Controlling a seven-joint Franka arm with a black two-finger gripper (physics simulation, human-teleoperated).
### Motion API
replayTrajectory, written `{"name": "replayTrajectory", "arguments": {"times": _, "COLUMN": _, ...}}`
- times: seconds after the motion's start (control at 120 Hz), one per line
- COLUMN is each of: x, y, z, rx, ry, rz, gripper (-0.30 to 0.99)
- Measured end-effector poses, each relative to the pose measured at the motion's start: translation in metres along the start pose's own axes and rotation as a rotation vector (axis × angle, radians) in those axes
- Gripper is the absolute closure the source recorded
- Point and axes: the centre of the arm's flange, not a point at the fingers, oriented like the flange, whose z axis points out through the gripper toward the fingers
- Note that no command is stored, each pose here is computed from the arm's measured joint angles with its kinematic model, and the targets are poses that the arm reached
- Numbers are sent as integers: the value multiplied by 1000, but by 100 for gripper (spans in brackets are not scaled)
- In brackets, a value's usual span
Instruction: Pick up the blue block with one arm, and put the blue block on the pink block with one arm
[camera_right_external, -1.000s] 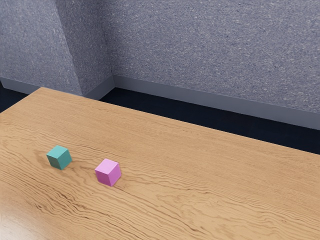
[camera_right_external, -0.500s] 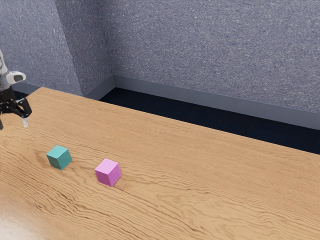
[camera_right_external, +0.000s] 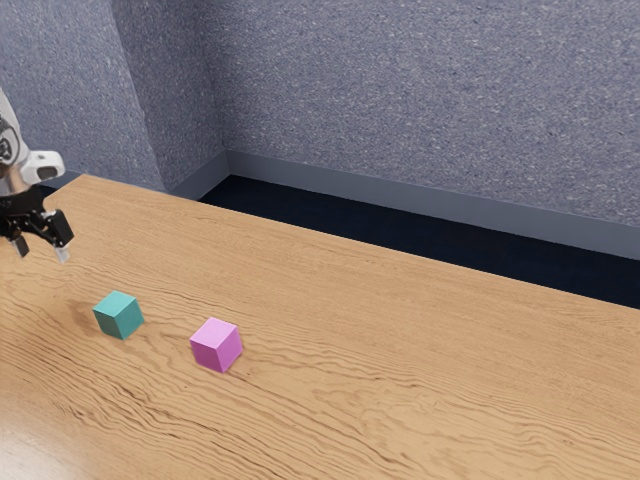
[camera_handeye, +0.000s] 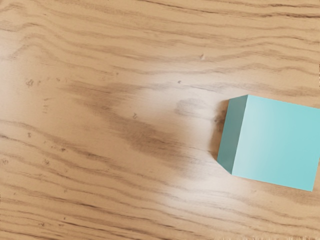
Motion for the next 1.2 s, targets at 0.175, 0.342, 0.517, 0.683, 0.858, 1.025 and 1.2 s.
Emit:
{"name": "replayTrajectory", "arguments": {"times": 0.175, "x": -4, "y": 25, "z": 39, "rx": -22, "ry": -9, "rz": 68, "gripper": 0}}
{"name": "replayTrajectory", "arguments": {"times": 0.342, "x": 0, "y": 37, "z": 63, "rx": -19, "ry": 13, "rz": 102, "gripper": 0}}
{"name": "replayTrajectory", "arguments": {"times": 0.517, "x": 6, "y": 39, "z": 73, "rx": -10, "ry": 32, "rz": 120, "gripper": 0}}
{"name": "replayTrajectory", "arguments": {"times": 0.683, "x": 13, "y": 50, "z": 96, "rx": -19, "ry": 16, "rz": 143, "gripper": 0}}
{"name": "replayTrajectory", "arguments": {"times": 0.858, "x": 17, "y": 58, "z": 100, "rx": -30, "ry": 26, "rz": 173, "gripper": 0}}
{"name": "replayTrajectory", "arguments": {"times": 1.025, "x": 17, "y": 58, "z": 112, "rx": -32, "ry": 13, "rz": 196, "gripper": 0}}
{"name": "replayTrajectory", "arguments": {"times": 1.2, "x": 16, "y": 66, "z": 113, "rx": -40, "ry": 19, "rz": 227, "gripper": 0}}
